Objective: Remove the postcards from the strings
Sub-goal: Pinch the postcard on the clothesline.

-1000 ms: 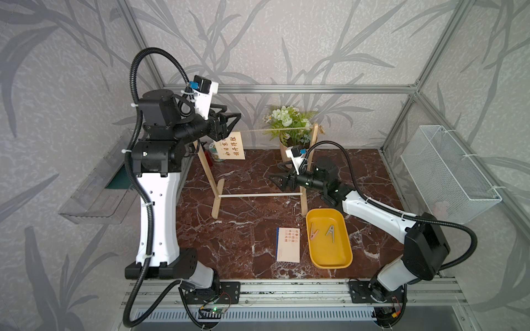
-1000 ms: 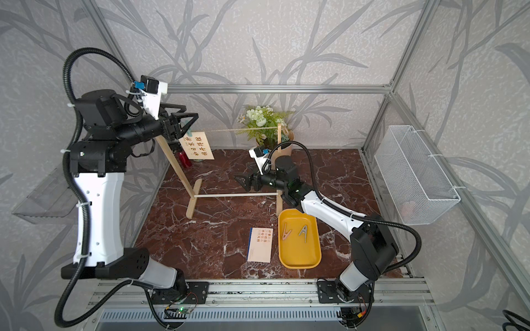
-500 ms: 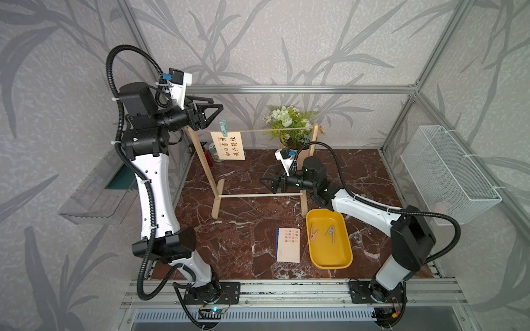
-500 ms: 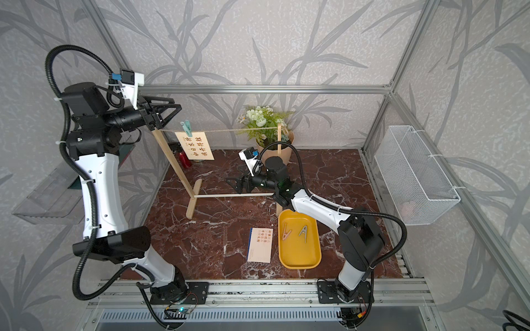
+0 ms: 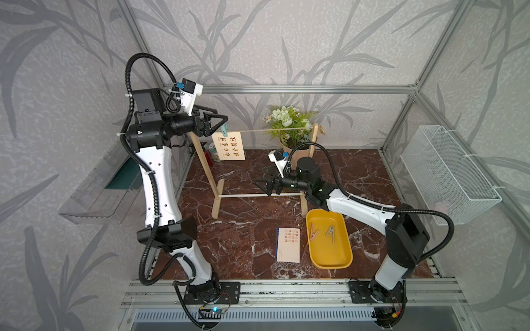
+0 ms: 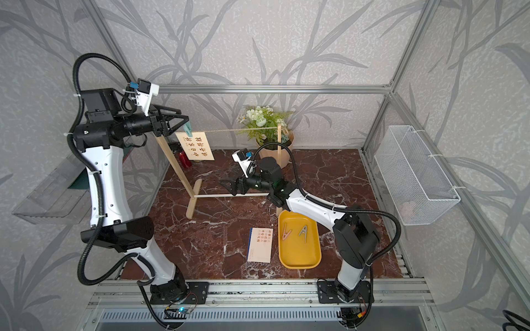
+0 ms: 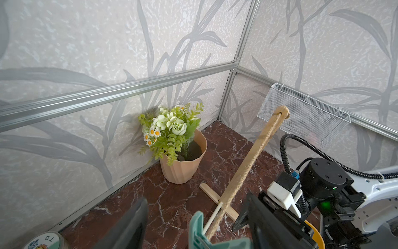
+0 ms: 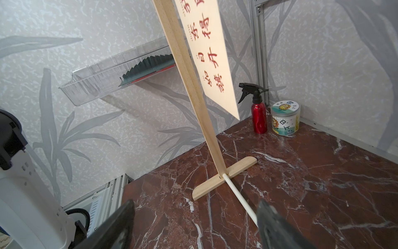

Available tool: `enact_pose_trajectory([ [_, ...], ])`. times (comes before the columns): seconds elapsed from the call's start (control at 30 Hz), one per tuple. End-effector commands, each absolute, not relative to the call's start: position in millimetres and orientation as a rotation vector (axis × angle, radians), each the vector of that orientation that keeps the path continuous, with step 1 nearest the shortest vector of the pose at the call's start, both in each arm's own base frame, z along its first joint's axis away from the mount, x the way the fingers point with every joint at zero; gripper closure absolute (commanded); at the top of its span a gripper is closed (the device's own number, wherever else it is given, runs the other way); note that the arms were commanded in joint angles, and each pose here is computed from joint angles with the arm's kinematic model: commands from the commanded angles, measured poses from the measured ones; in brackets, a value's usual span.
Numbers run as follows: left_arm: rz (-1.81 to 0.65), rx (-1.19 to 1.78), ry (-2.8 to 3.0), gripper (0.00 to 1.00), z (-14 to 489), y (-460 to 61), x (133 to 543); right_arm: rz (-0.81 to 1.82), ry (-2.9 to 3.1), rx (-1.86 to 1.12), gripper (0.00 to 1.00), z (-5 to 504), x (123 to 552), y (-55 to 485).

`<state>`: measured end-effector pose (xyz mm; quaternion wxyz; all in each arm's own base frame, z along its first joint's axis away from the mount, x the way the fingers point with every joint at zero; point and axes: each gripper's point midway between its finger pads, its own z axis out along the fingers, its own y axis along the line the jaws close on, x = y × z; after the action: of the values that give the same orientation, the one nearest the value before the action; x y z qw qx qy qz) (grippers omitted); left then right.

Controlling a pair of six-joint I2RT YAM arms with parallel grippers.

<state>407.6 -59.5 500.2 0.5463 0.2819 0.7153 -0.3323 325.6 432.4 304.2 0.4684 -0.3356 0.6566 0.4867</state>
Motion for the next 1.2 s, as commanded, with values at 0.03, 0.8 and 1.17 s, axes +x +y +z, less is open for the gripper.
enact_pose_trajectory([
  [0.03, -0.816, 0.749, 1.663, 0.2, 503, -72, 392, 1.205, 1.577, -0.833, 0.13, 316, 328, 440],
  [0.8, -0.811, 0.825, 1.705, 0.41, 479, -95, 398, 1.214, 1.557, -0.815, 0.13, 324, 329, 441],
  [1.17, -0.798, 0.836, 1.698, 0.58, 483, -99, 395, 1.197, 1.56, -0.816, 0.14, 323, 330, 442],
])
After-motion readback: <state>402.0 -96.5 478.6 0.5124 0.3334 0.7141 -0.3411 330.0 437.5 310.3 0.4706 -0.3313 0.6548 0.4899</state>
